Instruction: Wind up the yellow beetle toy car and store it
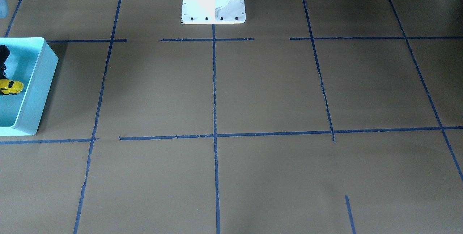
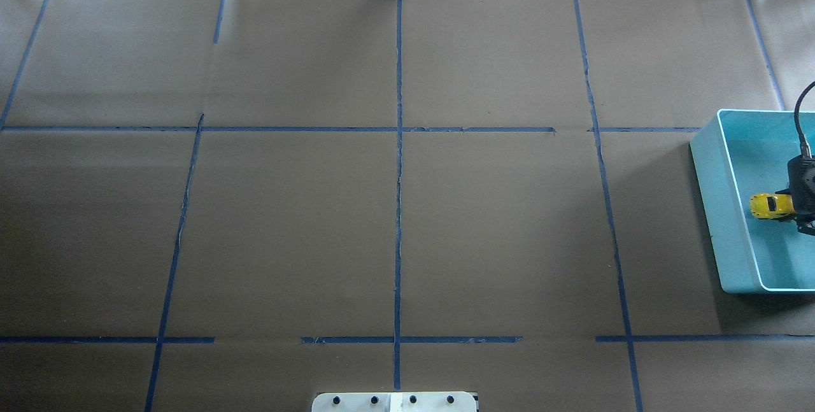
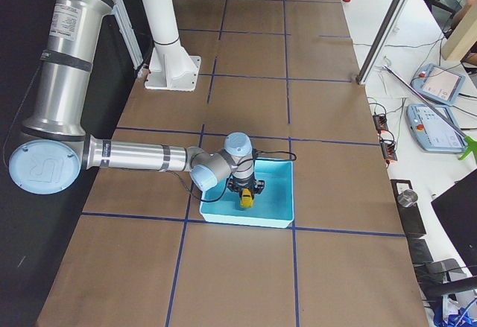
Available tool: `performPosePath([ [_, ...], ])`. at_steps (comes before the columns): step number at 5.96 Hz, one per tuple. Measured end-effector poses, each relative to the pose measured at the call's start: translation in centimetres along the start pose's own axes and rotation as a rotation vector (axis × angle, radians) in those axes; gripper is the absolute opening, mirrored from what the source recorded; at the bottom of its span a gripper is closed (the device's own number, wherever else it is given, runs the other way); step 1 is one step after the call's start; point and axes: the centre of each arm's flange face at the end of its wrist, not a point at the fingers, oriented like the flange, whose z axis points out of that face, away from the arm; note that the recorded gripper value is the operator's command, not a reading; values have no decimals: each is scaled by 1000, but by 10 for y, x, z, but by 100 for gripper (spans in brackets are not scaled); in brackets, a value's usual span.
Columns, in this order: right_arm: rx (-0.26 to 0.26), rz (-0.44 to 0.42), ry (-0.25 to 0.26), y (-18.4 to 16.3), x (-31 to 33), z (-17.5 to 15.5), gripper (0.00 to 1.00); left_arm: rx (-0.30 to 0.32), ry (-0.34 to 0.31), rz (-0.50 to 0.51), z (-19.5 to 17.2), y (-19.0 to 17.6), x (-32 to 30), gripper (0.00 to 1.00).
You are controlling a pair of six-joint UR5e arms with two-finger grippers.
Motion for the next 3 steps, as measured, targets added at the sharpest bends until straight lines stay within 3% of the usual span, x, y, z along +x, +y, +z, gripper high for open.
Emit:
performPosePath([
  [1,1,-1,-4,-4,2,5,20,0,0,1,0,0,0,100],
  [2,0,-3,-8,-6,2,7,38,0,0,1,0,0,0,100],
  [3,1,-6,-12,-7,1,9,63,0,0,2,0,0,1,100],
])
